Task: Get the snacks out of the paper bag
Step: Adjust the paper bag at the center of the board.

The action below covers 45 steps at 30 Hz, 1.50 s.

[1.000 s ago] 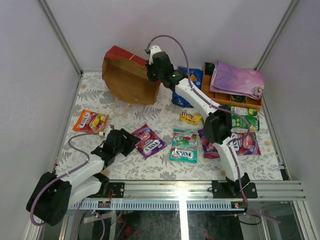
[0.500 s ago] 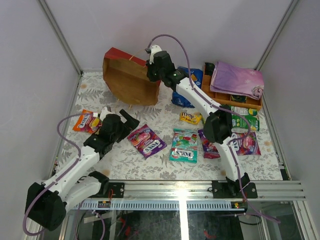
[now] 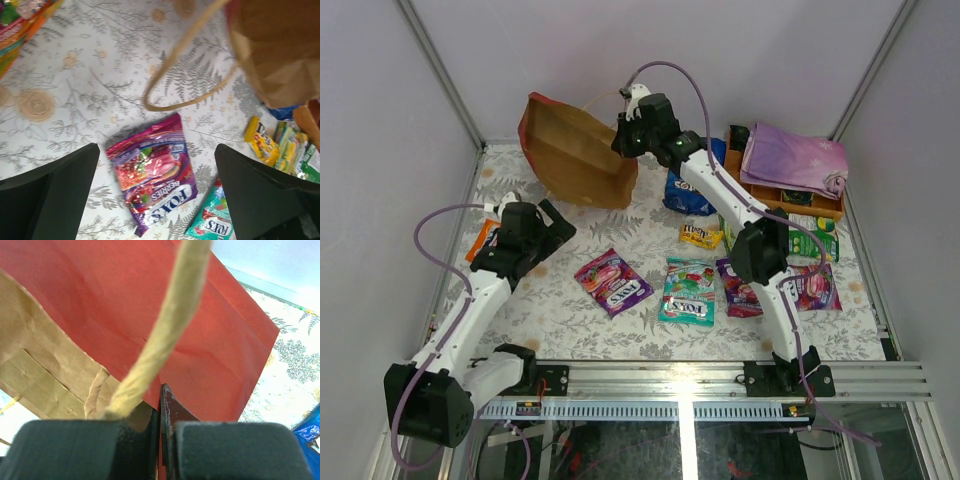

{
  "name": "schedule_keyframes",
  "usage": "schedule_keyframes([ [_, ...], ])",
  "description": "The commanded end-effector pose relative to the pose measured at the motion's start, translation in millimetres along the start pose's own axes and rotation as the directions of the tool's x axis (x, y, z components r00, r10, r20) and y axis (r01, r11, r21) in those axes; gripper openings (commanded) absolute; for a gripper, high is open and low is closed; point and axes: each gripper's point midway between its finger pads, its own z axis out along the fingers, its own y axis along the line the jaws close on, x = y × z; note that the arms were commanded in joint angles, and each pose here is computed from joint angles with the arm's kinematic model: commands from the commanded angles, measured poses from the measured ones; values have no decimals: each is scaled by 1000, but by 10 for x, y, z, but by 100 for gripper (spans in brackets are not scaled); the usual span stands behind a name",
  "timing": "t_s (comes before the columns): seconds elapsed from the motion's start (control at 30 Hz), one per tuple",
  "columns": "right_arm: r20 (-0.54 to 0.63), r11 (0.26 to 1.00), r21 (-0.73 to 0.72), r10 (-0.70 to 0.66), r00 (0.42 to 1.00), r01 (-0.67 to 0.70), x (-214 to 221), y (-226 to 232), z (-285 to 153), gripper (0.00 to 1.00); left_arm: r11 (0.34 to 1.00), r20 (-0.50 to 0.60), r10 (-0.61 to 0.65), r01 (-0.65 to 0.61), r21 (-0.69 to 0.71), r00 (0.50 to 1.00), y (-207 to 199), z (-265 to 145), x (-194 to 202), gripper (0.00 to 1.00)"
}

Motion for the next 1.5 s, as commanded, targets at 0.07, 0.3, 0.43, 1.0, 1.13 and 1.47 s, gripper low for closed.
schedule_keyframes([
  [0.07,120,990,-141,27,992,-10,-565,291,-248,0,998,-33,64,-64,-4,997,48,-98,-84,100],
  [0.3,104,984,-180,38,994,-19,-524,349,-235,0,997,64,47,-51,64,997,-103,-197,-300,100],
  [0.43,100,983,-184,31,995,-12,-509,355,-238,0,988,165,27,-51,144,986,-316,-418,-560,100],
  [1.0,76,977,-213,21,997,-4,-436,400,-265,0,992,243,13,-43,116,970,-516,-506,-1162,100],
  [1.13,72,975,-220,25,997,-9,-416,404,-254,0,983,281,-31,-22,184,959,-643,-602,-1266,100],
  [1.47,66,971,-239,45,997,-28,-398,438,-264,0,983,269,-30,-20,182,963,-828,-499,-1453,96],
])
